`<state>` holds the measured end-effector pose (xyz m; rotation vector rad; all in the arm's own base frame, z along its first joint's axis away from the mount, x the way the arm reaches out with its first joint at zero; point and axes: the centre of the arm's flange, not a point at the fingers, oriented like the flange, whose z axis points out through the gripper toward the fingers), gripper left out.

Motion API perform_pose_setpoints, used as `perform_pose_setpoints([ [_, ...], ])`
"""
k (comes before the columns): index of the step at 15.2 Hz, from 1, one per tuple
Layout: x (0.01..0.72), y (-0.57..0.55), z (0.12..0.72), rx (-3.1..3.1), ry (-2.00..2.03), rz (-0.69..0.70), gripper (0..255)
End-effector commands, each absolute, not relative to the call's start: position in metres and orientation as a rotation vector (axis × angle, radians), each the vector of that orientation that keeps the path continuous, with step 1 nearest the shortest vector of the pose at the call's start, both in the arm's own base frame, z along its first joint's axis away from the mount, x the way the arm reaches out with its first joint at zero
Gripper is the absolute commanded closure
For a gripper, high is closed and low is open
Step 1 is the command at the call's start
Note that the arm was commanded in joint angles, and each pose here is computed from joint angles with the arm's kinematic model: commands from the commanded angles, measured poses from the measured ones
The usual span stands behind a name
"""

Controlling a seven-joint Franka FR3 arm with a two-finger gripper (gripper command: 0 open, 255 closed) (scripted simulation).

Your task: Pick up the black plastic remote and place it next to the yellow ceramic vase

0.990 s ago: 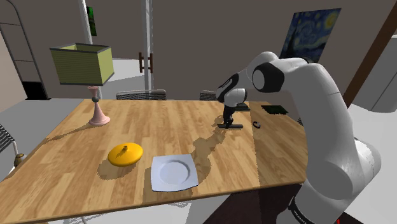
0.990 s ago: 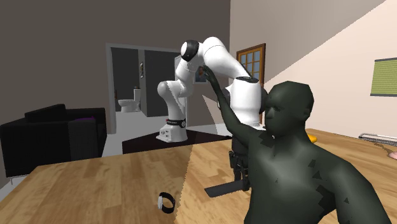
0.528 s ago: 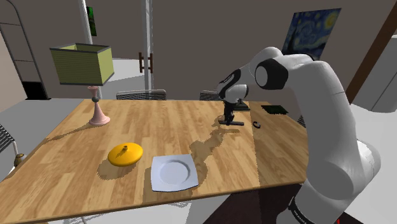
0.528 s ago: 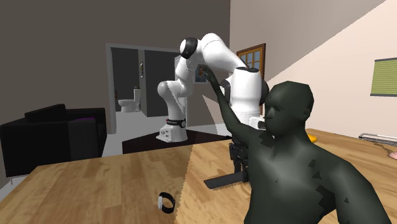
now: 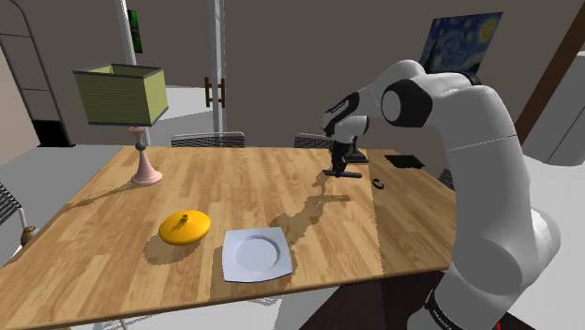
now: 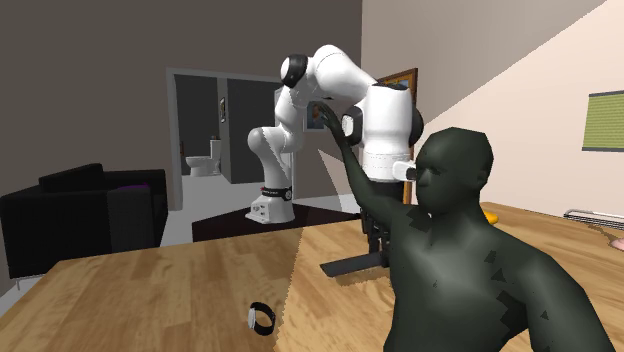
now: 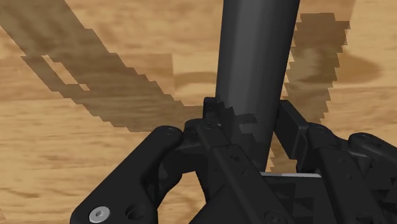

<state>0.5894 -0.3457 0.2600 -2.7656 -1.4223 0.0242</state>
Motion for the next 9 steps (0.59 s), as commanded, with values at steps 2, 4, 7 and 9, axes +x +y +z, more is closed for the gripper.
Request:
perform_pose_setpoints([
  [2,0.59,-0.345,0.276,-2.766,-1.422,0.024,255],
  [4,0.59,-0.345,0.287,-2.766,-1.422,0.024,255],
  [7,0.59,-0.345,0.303,-2.766,-1.422,0.024,255],
  [9,0.59,-0.345,0.313,-2.766,-1.422,0.024,255],
])
